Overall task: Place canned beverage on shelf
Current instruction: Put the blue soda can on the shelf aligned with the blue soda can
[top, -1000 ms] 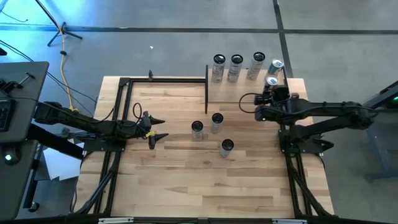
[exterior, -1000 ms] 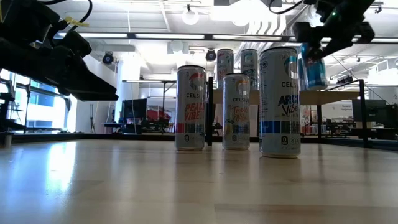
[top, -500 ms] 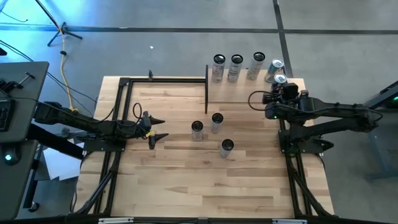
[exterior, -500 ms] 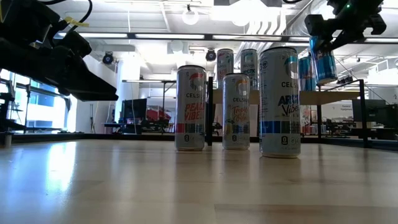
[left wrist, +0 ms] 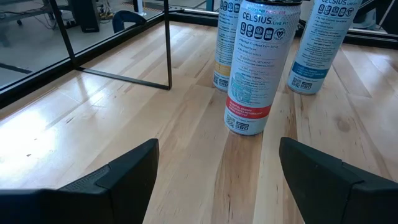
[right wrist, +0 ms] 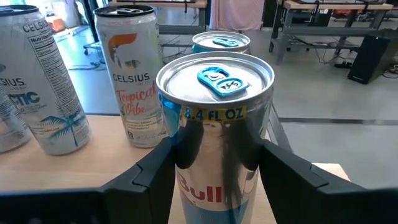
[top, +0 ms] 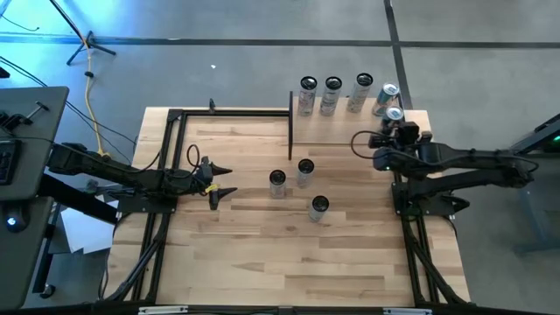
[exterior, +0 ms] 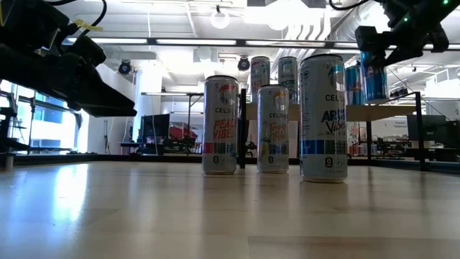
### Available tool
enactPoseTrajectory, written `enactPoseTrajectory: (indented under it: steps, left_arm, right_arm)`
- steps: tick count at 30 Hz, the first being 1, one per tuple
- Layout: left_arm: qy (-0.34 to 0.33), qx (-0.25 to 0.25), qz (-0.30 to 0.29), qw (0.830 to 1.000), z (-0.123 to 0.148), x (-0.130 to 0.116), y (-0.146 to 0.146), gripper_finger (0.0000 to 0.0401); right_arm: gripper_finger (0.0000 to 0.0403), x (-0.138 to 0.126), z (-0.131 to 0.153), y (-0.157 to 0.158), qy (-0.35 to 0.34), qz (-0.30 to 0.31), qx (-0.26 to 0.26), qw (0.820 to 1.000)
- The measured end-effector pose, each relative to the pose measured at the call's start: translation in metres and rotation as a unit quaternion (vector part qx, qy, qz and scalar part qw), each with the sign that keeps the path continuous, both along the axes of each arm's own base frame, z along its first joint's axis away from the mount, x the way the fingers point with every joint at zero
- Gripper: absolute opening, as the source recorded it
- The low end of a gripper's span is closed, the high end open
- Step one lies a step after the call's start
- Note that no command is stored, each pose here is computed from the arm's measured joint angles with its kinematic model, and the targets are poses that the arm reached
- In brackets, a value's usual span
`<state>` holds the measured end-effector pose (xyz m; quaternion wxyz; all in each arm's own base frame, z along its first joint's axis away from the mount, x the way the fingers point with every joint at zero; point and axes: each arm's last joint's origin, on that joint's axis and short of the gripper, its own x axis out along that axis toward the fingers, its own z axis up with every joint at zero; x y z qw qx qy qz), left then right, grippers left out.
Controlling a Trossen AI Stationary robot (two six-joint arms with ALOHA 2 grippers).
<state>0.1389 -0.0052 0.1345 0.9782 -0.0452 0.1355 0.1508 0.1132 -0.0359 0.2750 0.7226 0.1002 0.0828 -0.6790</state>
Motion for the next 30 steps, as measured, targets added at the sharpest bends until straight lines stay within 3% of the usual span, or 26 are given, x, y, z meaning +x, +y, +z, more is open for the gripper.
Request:
enactPoseTrajectory:
  steps: [14, 30]
  left_arm:
    - [0.0, 0.0, 0.0, 1.0, 0.0, 0.0, 0.0, 0.0305]
    - [0.0, 0.0, 0.0, 1.0, 0.0, 0.0, 0.0, 0.0305]
  right_arm:
    - [0.0191, -0.008, 0.001, -0.001, 0.012, 0.054, -0.009, 0.998]
    - [0.0191, -0.008, 0.004, -0.017, 0.011, 0.044, 0.013, 0.999]
